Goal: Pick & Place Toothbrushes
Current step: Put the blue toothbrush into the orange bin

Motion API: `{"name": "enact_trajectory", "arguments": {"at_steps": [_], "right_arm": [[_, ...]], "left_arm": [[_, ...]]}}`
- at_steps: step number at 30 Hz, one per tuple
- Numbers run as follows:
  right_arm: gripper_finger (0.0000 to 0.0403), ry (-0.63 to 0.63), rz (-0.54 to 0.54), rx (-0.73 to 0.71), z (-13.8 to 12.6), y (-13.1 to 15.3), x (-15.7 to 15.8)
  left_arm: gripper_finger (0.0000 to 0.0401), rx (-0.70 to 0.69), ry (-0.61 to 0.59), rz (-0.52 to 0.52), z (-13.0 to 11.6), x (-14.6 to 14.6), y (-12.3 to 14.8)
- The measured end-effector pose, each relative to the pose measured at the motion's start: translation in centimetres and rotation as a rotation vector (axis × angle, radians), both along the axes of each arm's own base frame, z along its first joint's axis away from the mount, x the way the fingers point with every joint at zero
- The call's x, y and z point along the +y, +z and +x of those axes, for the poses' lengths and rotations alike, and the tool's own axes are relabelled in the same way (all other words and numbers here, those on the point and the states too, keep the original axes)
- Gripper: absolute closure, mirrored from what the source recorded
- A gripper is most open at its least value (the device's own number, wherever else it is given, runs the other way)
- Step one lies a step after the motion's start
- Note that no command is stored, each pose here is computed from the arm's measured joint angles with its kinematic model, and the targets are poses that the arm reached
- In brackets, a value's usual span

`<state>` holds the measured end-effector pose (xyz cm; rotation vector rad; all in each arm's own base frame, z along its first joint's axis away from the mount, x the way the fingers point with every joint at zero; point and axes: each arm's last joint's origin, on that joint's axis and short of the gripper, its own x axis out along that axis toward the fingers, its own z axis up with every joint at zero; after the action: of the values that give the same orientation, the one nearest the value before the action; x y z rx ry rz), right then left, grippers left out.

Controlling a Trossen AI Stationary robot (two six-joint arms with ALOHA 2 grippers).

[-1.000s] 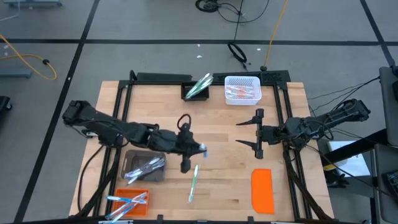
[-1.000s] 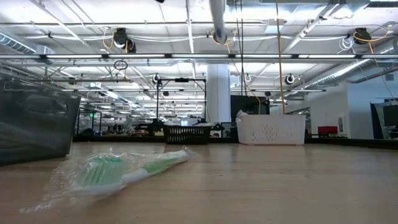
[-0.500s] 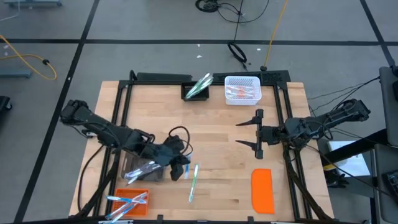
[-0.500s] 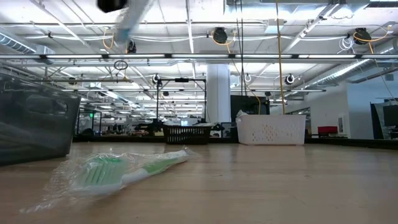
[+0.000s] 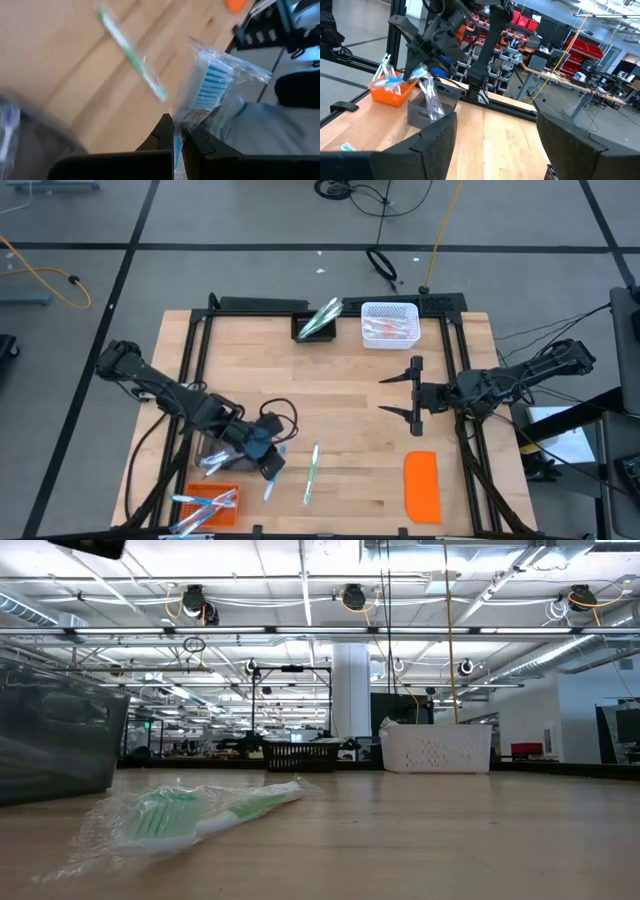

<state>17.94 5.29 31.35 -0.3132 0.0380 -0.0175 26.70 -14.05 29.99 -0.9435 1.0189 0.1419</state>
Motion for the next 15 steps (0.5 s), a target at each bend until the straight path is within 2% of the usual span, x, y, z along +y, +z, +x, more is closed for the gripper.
{"name": "enact_trajectory", "arguments": {"at_steps": [4,9,15], "right_arm": [[0.0136,0.0,0.0,0.0,0.0,0.0,0.0],[0.0136,0.0,0.0,0.0,0.0,0.0,0.0],[0.0136,0.0,0.0,0.0,0.0,0.0,0.0]], "left_arm": [[0.0399,0.157,0.008,-0.058,-1.1,-0.3,-0.6],[0.0399,0.424,0.112,-0.111,-2.9,-0.2,-1.4],[0.0399,0.574,0.16,-0.149,-4.3,-1.1,-1.6]]}}
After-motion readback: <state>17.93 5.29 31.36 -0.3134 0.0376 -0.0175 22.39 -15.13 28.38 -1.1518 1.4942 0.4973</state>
